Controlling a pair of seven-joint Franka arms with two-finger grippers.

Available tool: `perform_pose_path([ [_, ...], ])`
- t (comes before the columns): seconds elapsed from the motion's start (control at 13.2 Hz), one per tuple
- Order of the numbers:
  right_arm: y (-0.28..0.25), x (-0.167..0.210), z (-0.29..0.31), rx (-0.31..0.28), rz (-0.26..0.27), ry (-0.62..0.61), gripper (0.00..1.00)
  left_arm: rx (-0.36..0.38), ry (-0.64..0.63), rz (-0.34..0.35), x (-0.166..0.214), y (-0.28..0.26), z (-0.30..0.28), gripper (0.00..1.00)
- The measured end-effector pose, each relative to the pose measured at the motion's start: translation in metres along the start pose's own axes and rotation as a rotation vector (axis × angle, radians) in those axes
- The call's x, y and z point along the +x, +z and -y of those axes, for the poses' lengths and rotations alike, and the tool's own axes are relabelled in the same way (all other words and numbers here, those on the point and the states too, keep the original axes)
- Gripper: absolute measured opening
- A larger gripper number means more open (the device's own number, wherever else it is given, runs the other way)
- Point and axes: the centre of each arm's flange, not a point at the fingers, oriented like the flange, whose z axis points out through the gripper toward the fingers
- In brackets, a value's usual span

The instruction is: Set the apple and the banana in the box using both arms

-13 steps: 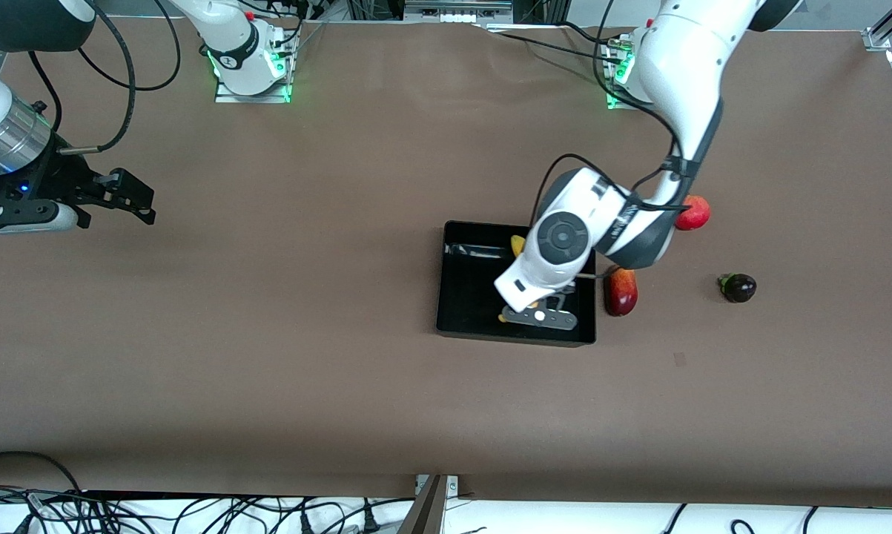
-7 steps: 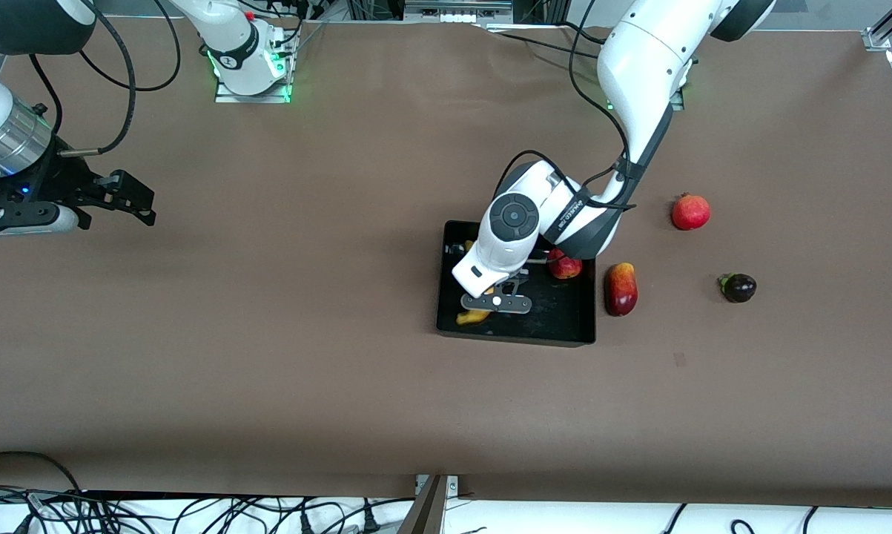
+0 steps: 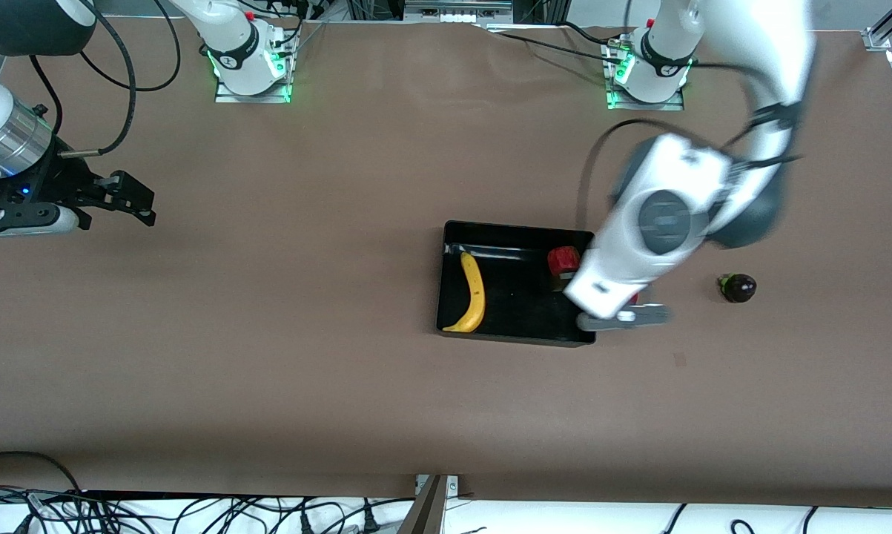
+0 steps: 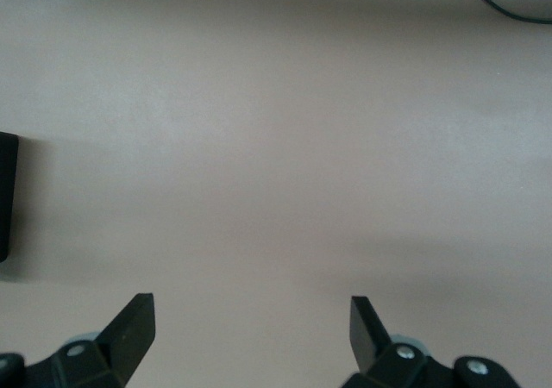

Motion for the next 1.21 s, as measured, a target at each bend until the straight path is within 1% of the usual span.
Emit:
perform_pose_path([
  [0.08, 0.000, 0.000, 0.000, 0.000, 0.000, 0.000, 1.00, 0.006, 0.034, 0.021, 0.004, -0.016, 0.040, 1.00],
  [0.23, 0.000, 0.000, 0.000, 0.000, 0.000, 0.000, 1.00, 0.009, 0.060, 0.064, 0.002, -0.040, 0.102, 1.00],
  [0.3, 0.000, 0.000, 0.000, 0.000, 0.000, 0.000, 1.00, 0.000, 0.057, 0.070, -0.004, -0.056, 0.124, 1.00],
  [0.38, 0.000, 0.000, 0.000, 0.000, 0.000, 0.000, 1.00, -0.009, 0.054, 0.063, -0.015, -0.077, 0.137, 1.00],
  [0.53, 0.000, 0.000, 0.000, 0.000, 0.000, -0.001, 1.00, -0.004, 0.042, 0.000, -0.051, -0.122, 0.151, 1.00],
  [0.68, 0.000, 0.000, 0.002, 0.000, 0.000, -0.004, 1.00, -0.002, 0.001, -0.088, -0.086, -0.146, 0.178, 1.00],
  [0.75, 0.000, 0.000, 0.003, 0.001, 0.000, -0.006, 1.00, -0.002, -0.013, -0.107, -0.098, -0.144, 0.195, 1.00],
  [0.91, 0.001, 0.001, 0.007, 0.002, -0.001, -0.014, 1.00, 0.002, 0.004, -0.088, -0.108, -0.128, 0.209, 1.00],
  [1.06, 0.002, 0.001, 0.016, 0.004, -0.005, -0.031, 1.00, 0.006, 0.029, -0.067, -0.106, -0.118, 0.202, 1.00],
  [1.21, 0.002, 0.001, 0.022, 0.005, -0.006, -0.039, 1.00, 0.007, 0.043, -0.060, -0.105, -0.114, 0.195, 1.00],
])
